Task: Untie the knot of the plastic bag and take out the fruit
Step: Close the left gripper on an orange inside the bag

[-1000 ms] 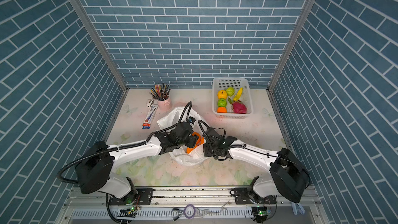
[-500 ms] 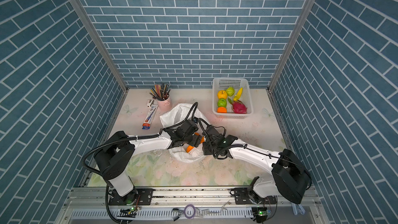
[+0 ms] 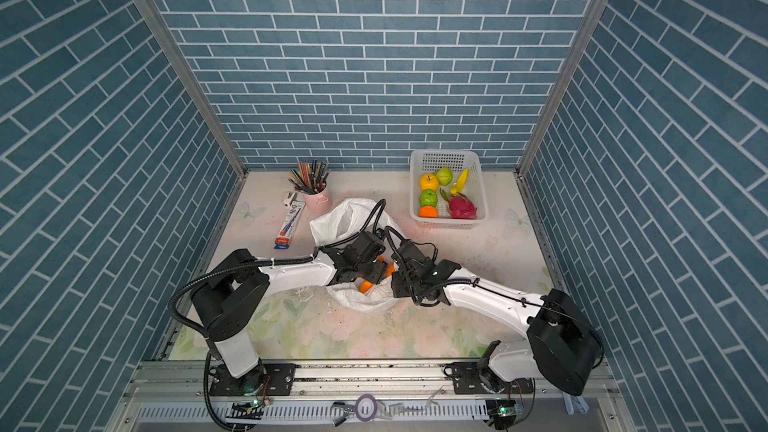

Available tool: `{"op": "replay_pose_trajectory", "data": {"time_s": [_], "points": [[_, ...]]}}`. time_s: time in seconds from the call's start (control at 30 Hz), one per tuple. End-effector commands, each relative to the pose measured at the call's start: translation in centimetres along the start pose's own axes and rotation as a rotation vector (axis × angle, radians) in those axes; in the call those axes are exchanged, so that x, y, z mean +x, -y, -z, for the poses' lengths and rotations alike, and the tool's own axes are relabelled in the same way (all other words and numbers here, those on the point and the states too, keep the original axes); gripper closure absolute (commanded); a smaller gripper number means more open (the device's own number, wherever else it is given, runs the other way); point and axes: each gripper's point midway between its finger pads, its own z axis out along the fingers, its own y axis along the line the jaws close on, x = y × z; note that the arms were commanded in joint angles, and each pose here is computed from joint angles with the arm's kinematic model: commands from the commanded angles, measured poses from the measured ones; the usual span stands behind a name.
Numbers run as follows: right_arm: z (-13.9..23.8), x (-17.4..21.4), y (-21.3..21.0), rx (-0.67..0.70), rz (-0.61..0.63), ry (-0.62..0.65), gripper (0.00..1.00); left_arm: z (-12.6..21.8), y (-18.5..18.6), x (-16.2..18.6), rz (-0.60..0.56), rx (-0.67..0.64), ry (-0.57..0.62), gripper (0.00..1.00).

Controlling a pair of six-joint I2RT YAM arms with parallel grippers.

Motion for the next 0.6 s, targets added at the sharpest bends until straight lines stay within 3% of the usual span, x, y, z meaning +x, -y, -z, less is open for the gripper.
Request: {"op": "replay_pose_trajectory", "data": {"time_s": [0.0, 0.37, 0.57], "points": [[1.2, -1.5, -0.3, -0.004, -0.05, 0.055, 0.5, 0.8, 0.4, -0.4, 0.014, 0.032, -0.001, 0.38], [1.4, -2.4, 0.1, -0.023, -0.105, 0.082, 0.49, 3.7, 1.5, -1.9, 0.027, 0.115, 0.083, 0.42], [1.8, -2.9, -0.1, -0.042, -0.127, 0.095, 0.43, 5.9, 1.9, -2.6, 0.009, 0.171, 0.16, 0.42]]}}
